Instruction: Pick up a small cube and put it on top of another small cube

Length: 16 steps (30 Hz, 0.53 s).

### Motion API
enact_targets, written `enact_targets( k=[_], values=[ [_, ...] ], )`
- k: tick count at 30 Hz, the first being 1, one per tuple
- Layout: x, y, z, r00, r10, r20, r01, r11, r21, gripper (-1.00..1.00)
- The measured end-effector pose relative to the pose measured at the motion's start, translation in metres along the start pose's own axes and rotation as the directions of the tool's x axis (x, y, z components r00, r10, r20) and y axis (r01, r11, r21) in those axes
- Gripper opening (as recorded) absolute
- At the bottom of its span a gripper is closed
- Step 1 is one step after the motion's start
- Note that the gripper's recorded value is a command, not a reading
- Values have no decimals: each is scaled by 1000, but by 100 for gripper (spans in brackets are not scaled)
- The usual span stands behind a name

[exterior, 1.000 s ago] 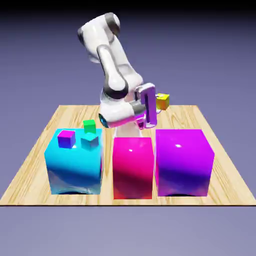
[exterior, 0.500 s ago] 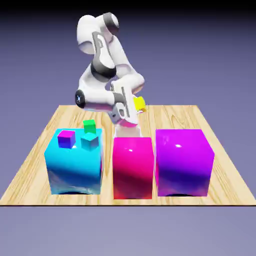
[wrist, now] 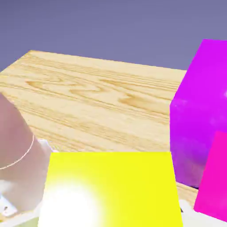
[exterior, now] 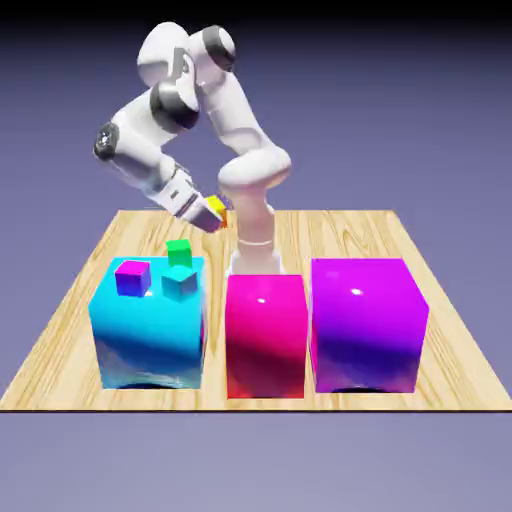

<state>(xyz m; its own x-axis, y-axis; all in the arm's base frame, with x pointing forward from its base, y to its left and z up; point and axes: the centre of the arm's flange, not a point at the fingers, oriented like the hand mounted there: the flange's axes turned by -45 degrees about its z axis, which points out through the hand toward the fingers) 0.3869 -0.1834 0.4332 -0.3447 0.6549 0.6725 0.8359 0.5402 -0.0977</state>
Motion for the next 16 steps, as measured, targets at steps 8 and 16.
enact_targets(
  k=[8, 16],
  values=[
    [-29, -44, -34, 985, -138, 103, 139, 990, -3, -100],
    [-48, -41, 30, 985, -138, 103, 139, 990, -5, 100]
  ],
)
